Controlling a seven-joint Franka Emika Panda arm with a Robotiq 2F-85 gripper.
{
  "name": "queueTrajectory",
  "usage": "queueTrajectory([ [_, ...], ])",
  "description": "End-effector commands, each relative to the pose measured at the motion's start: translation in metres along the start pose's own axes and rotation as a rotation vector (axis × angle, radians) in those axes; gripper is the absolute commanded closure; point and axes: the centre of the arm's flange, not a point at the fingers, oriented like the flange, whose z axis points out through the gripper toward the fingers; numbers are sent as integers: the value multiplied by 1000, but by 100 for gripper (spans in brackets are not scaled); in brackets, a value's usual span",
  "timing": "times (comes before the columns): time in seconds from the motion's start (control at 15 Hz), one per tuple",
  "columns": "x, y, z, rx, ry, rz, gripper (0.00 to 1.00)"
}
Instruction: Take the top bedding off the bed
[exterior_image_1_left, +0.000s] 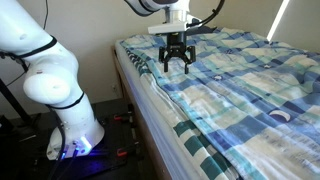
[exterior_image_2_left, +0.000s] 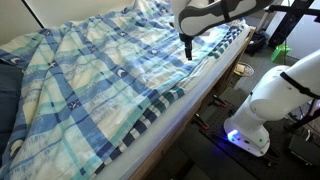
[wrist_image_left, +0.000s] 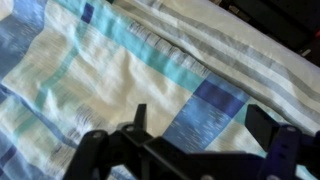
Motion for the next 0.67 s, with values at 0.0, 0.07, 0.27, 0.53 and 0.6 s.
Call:
queueTrajectory([
  [0.0, 8, -13, -4, -20, 14, -70, 0],
  [0.07, 17, -27, -4, -27, 27, -113, 0],
  [0.27, 33, -62, -10, -44, 26, -224, 0],
  [0.53, 42, -101, -22, -99, 33, -333, 0],
  [0.6, 45, -106, -23, -109, 40, -350, 0],
])
